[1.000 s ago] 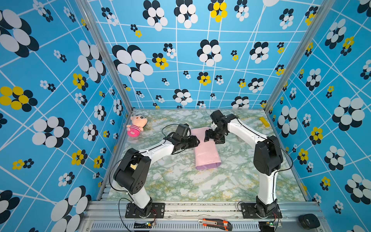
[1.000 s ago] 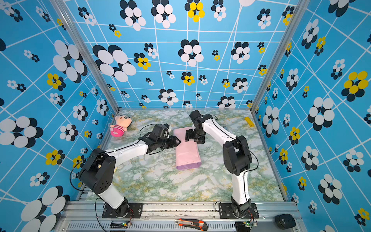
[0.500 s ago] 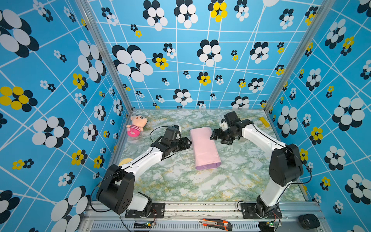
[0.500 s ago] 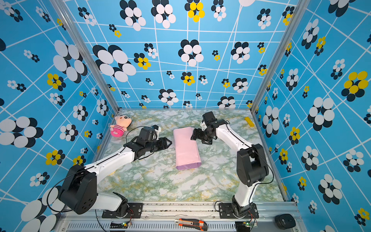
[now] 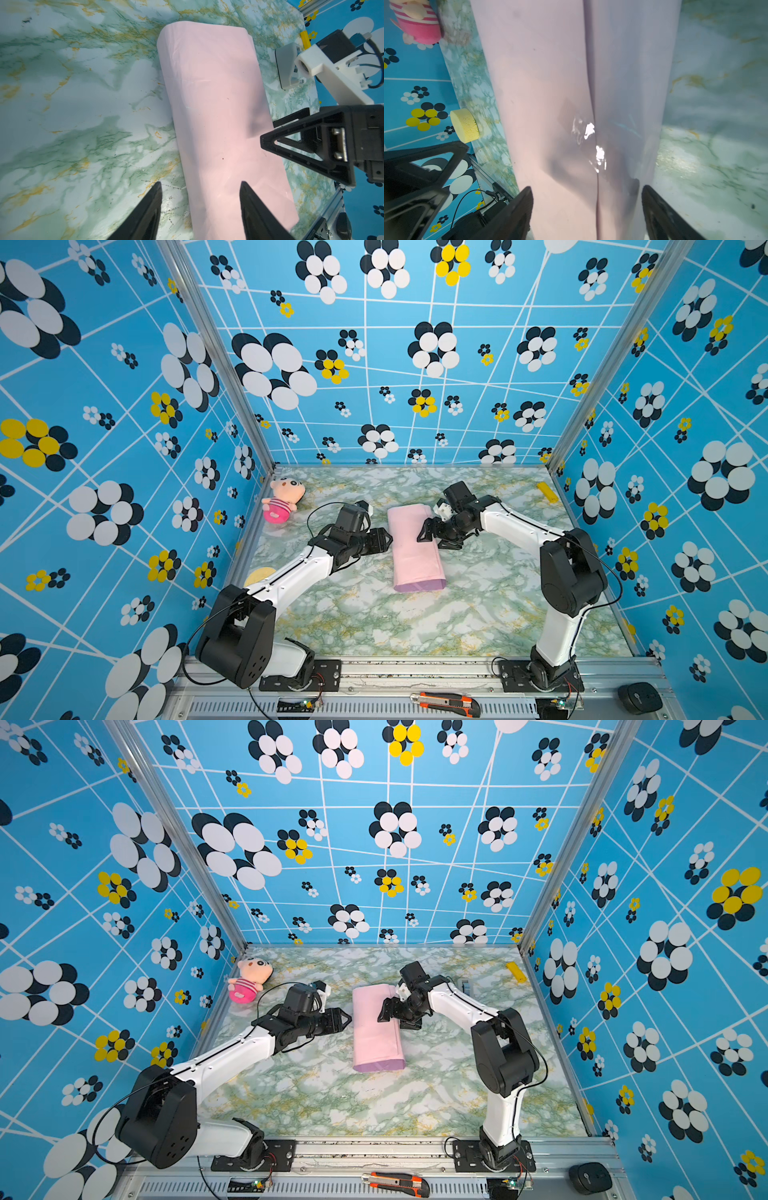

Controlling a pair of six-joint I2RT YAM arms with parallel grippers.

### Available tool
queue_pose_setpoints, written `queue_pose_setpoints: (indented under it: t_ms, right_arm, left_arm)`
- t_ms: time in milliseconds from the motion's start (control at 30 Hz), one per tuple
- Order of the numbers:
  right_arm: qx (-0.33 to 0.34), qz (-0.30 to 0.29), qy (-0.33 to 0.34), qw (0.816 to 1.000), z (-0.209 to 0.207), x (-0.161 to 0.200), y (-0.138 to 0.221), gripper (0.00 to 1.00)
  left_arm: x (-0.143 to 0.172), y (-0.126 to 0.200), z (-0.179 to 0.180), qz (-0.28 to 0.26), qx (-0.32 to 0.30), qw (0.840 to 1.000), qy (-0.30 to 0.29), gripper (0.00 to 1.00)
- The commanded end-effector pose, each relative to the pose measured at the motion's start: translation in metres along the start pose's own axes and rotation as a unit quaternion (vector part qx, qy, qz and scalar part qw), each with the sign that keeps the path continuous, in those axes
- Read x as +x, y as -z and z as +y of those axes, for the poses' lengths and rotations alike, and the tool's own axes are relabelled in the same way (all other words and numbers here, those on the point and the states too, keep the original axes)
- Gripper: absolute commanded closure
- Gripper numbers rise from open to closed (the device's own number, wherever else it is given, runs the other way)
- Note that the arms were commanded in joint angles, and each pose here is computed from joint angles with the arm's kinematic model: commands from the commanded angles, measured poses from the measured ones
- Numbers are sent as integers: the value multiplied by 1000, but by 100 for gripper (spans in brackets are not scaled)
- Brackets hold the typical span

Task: Wrap a gift box in wrapping paper
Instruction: Fold the third fold of the wrapping paper on the gift box.

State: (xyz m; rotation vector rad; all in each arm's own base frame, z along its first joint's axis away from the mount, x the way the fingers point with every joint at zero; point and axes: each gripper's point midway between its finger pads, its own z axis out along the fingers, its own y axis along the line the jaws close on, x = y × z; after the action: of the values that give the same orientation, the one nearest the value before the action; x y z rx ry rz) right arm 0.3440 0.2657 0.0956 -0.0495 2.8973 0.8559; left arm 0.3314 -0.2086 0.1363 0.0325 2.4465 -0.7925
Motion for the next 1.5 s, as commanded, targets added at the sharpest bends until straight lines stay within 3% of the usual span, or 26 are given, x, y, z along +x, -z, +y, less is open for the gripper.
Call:
queue_pose_setpoints:
  t_ms: [0, 100, 167, 300, 533, 700, 1000, 1267, 1367, 1467]
  right_arm:
    - [-7, -31, 2, 999, 8, -7, 17, 16]
    - [-2, -49, -9, 999, -3, -12, 28, 15]
    - [-1, -51, -14, 999, -8, -10, 35, 14]
    - [-1, -36, -20, 999, -15, 9, 37, 13]
    - [-64, -45, -26, 997, 0, 9, 24, 13]
    - [-42, -53, -32, 997, -7, 9, 25, 13]
    - [-40, -58, -42, 997, -15, 18, 27, 13]
    - [-28, -113, -27, 993, -21, 19, 46, 14]
    - [-14, -136, 7, 991, -22, 21, 59, 15]
    - [10, -165, 91, 982, -20, 23, 77, 17]
  left_arm:
    - [-18, 6, -13, -10, 14, 997, -73, 38]
    - [-19, 1, -20, 6, 24, 991, -128, 36]
    - [-14, -6, -16, 35, 18, 992, -123, 35]
    - [1, -19, -25, 77, 53, 991, -96, 34]
    - [9, -34, -14, 78, 52, 996, -13, 32]
    - [13, -49, -6, 87, 35, 996, 13, 32]
    - [11, -72, -25, 104, 54, 993, -5, 32]
    - [10, -78, -35, 104, 57, 992, -30, 33]
    - [3, -64, -33, 92, 35, 993, -66, 32]
    - [-4, -44, -36, 71, 28, 990, -122, 31]
